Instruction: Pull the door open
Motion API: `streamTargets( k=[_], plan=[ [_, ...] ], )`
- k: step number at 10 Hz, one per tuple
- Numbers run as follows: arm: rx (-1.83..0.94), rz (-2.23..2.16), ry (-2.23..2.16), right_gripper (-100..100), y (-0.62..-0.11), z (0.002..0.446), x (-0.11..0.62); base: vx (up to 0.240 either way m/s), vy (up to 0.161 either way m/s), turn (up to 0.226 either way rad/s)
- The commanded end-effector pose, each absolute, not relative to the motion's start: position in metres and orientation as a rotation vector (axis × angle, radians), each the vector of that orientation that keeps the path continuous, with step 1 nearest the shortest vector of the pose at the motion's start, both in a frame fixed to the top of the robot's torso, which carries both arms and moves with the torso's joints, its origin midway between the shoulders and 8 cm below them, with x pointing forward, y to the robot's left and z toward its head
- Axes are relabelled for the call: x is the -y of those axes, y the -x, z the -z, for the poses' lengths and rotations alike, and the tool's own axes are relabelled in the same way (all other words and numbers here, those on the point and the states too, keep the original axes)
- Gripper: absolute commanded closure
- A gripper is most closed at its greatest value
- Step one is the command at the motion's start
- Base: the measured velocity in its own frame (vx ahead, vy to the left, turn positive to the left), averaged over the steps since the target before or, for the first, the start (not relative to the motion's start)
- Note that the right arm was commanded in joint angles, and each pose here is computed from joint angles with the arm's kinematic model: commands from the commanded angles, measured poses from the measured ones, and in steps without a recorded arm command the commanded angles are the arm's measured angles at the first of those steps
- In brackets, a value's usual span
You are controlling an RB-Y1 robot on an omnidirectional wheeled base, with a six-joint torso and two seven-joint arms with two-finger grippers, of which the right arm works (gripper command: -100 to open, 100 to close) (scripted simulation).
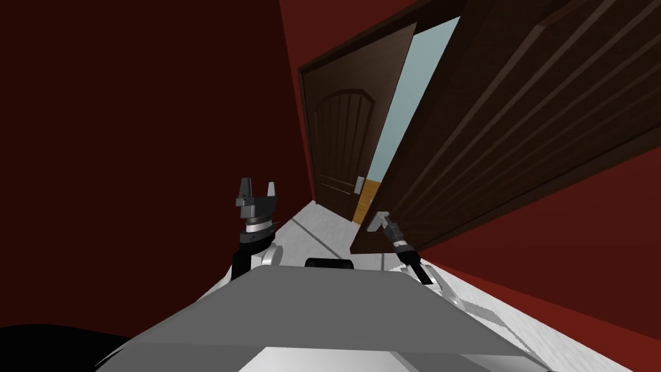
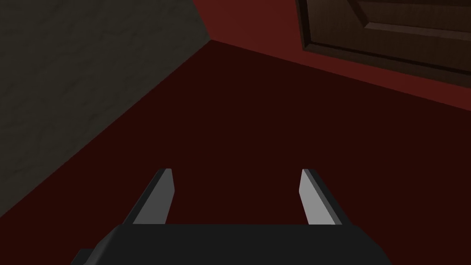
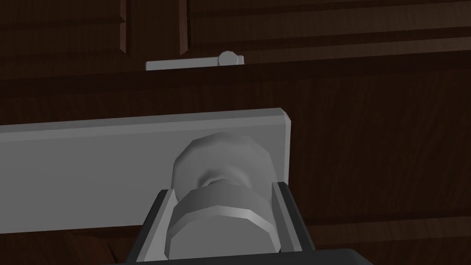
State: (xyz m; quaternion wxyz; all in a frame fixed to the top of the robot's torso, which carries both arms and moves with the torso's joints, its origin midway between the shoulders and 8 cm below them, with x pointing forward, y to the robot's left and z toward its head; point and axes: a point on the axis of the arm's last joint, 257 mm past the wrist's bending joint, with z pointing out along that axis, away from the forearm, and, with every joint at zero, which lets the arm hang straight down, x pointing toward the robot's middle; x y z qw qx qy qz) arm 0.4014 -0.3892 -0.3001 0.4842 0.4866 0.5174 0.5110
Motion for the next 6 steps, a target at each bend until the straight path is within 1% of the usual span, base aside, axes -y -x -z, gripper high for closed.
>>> streamTargets(
  k=[1,6],
  plan=[
    [-1.270,-1.263,-1.171,100,-0.396,0.298,0.389,-0.237,-0.098,0.173],
    [-1.308,-1.306,-1.141,100,-0.378,0.297,0.390,-0.199,-0.086,0.130]
  ],
)
